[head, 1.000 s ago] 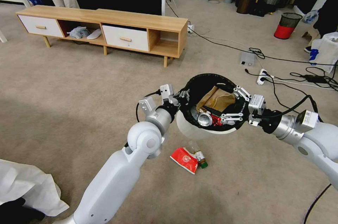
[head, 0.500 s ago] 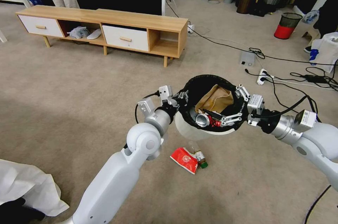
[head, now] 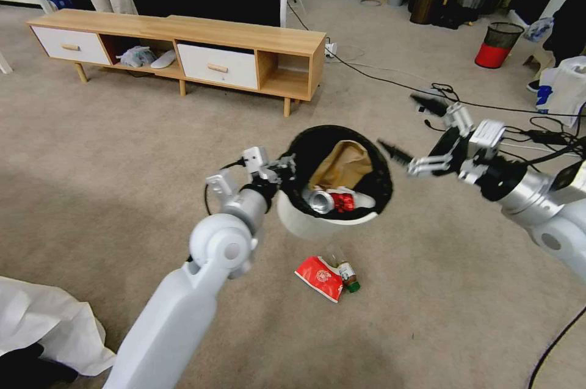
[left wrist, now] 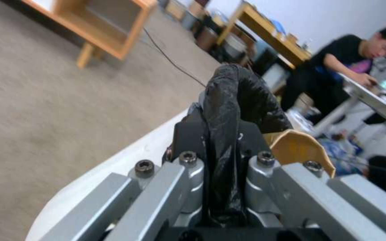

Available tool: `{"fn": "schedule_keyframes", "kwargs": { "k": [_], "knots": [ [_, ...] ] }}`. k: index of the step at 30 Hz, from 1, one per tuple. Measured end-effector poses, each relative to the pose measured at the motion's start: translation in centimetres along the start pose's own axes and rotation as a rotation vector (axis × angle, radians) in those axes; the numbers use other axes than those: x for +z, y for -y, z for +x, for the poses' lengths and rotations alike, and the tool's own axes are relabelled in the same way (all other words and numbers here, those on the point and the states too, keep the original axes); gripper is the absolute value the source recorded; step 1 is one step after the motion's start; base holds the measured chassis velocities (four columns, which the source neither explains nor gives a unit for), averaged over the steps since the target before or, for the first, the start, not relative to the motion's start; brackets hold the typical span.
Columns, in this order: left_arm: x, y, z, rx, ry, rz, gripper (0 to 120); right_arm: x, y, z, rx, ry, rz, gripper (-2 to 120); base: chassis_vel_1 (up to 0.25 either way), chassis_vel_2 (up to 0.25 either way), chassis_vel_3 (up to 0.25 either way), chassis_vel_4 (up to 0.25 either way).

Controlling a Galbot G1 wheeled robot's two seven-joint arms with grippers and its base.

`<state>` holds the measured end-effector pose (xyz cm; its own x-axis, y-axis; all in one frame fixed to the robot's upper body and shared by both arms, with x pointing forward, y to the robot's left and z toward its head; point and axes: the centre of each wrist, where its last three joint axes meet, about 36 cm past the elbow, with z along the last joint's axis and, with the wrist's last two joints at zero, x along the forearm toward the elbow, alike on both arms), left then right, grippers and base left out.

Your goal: Pick up the trash bin and place the garbage on the floor into it.

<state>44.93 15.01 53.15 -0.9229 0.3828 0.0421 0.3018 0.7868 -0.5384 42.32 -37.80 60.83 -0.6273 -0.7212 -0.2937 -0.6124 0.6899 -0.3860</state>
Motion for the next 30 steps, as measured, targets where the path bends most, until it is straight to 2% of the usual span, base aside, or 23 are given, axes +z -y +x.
{"fn": "schedule_keyframes", "kwargs": {
  "k": [2, 6, 7, 11, 14, 16, 17, 18, 23, 30],
  "knots": [
    [-0.9, -0.8, 0.8, -0.027, 0.032, -0.012, 7, 0.0, 0.3, 0.1, 0.096, 0.006, -0.015, 100, 0.000, 0.000, 0.000, 0.000],
    [-1.5, -1.4, 1.3, -0.050, 0.051, -0.021, 7, 0.3, 0.2, 0.1, 0.172, 0.003, -0.028, 100, 0.000, 0.000, 0.000, 0.000],
    [-2.0, -1.9, 2.0, -0.070, 0.074, -0.025, 7, 0.7, 0.0, 0.3, 0.234, -0.026, -0.044, 100, 0.000, 0.000, 0.000, 0.000],
    [-2.4, -2.2, 2.6, -0.087, 0.093, -0.029, 7, 1.3, -0.5, 0.5, 0.288, -0.069, -0.058, 100, 0.000, 0.000, 0.000, 0.000],
    [-2.9, -2.5, 3.3, -0.104, 0.117, -0.032, 7, 2.4, -1.7, 0.6, 0.375, -0.145, -0.085, 100, 0.000, 0.000, 0.000, 0.000],
    [-3.5, -2.8, 4.0, -0.120, 0.139, -0.044, 7, 4.7, -3.8, 0.8, 0.503, -0.290, -0.123, 100, 0.000, 0.000, 0.000, 0.000],
    [-3.5, -2.8, 4.0, -0.120, 0.139, -0.044, 7, 4.7, -3.8, 0.8, 0.503, -0.290, -0.123, 100, 0.000, 0.000, 0.000, 0.000],
    [-3.7, -2.9, 4.4, -0.126, 0.146, -0.051, 7, 6.5, -4.7, 1.1, 0.547, -0.352, -0.144, 100, 0.000, 0.000, 0.000, 0.000],
    [-3.9, -3.1, 5.1, -0.135, 0.150, -0.054, 7, 10.0, -6.2, 1.5, 0.601, -0.423, -0.156, 100, 0.000, 0.000, 0.000, 0.000],
    [-4.0, -2.9, 5.4, -0.131, 0.135, -0.037, 7, 11.2, -6.6, 1.3, 0.611, -0.430, -0.165, 100, 0.000, 0.000, 0.000, 0.000]
  ]
}}
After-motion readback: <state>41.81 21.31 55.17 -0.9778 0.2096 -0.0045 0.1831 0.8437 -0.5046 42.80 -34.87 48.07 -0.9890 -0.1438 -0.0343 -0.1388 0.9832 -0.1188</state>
